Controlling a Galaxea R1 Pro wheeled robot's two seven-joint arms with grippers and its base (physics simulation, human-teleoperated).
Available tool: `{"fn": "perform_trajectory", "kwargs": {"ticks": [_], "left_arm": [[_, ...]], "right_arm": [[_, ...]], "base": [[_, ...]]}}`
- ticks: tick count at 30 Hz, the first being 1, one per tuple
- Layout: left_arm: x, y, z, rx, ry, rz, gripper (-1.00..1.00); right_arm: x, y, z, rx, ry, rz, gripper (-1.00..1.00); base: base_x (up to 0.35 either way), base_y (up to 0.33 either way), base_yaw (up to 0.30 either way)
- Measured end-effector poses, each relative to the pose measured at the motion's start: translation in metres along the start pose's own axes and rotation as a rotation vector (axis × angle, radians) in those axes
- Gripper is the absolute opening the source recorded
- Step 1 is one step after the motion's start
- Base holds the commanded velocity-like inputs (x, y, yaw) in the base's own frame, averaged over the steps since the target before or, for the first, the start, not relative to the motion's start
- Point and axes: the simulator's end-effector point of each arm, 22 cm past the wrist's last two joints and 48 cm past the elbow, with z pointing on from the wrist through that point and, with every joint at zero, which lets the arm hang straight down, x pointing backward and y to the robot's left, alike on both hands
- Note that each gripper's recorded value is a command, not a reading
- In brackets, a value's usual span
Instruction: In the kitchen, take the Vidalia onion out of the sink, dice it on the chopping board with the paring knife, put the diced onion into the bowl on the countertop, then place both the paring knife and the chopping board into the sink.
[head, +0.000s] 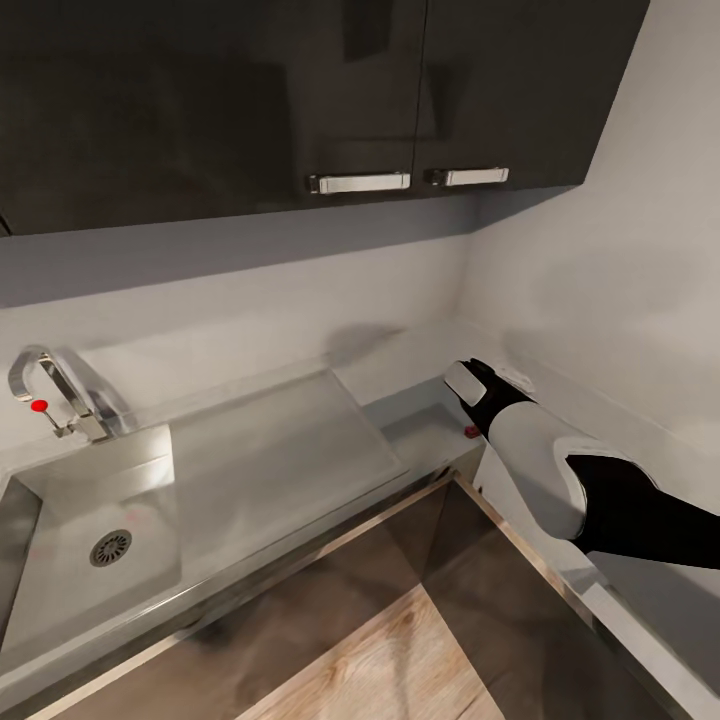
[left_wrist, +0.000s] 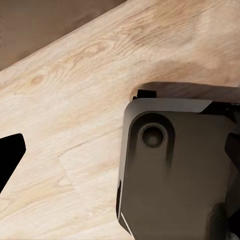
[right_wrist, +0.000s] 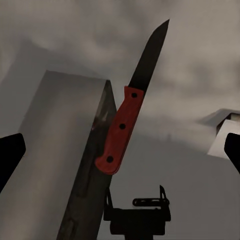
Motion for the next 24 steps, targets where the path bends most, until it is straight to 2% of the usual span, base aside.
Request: {"fn": "perform_trajectory", "kwargs": {"ticks": [24], "left_arm": [[0.014, 0.004, 0.002, -0.006, 0.033, 0.005, 1.0]], "right_arm": [[0.024, -0.004, 0.02, 0.023, 0.032, -0.024, 1.0]], "base": [[0.0, 0.0, 0.0]]}}
